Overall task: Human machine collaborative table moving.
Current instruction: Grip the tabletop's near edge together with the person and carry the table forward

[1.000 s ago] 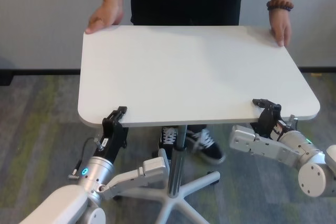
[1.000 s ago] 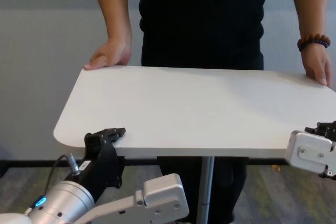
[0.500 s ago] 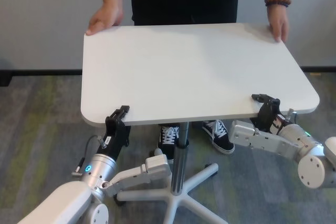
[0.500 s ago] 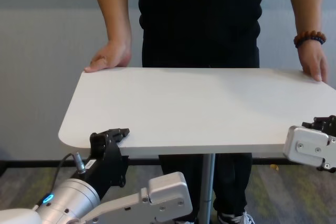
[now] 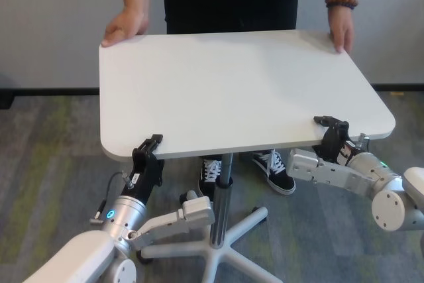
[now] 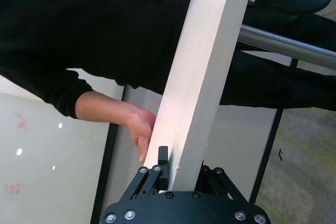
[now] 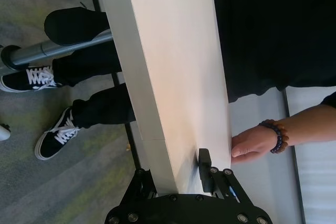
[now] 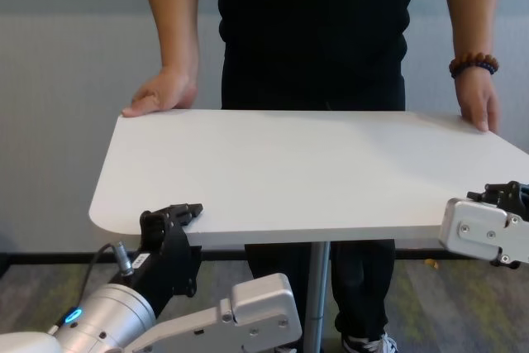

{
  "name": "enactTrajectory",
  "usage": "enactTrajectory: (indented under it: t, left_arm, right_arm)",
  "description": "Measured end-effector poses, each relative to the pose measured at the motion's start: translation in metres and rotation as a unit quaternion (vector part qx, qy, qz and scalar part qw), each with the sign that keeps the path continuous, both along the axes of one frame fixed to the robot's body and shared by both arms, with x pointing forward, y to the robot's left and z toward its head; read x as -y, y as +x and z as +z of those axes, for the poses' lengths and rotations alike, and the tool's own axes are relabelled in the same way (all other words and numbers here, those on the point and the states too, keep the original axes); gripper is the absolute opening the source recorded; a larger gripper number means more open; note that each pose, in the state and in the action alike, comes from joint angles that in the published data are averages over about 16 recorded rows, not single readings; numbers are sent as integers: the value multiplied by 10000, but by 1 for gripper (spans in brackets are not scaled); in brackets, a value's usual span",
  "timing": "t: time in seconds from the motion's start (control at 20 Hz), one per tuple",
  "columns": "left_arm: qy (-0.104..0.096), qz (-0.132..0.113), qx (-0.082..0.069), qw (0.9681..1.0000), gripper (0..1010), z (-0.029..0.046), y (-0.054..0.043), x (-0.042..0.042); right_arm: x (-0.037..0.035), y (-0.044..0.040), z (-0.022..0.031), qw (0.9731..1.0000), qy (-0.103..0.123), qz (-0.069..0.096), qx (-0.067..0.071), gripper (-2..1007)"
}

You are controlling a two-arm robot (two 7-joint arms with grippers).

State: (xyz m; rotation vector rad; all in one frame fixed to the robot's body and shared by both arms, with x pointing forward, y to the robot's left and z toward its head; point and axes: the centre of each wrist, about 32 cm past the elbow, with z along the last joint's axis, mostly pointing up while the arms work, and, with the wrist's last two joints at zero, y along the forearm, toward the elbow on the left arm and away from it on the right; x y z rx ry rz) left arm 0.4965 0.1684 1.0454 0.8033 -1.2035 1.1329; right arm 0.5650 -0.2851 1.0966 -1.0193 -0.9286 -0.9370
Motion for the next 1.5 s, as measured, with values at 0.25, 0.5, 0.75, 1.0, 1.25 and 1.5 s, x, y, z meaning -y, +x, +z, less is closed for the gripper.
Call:
enactTrajectory:
  t: [0.25, 0.5, 0.75, 1.0, 1.25, 1.5]
  left_arm:
    - [0, -1, 2, 10000, 257, 0, -7, -4]
    - [0, -2, 4, 10000, 257, 0, -11, -7]
    - [-1, -2, 7, 10000, 257, 1, -12, -9]
    - [-1, -1, 10, 10000, 257, 3, -12, -11]
    - [-1, 0, 11, 10000, 257, 3, -12, -13]
    - [-6, -1, 13, 10000, 257, 5, -13, -14]
  right_arm:
    - [8, 66, -32, 10000, -2, 19, -1, 359]
    - [12, 117, -53, 10000, -10, 36, -6, 359]
    - [3, 149, -62, 10000, -42, 54, -7, 359]
    - [-15, 159, -62, 9999, -90, 66, -10, 359]
    - [-33, 154, -58, 9999, -137, 63, -14, 359]
    - [-43, 148, -54, 9998, -167, 53, -20, 360]
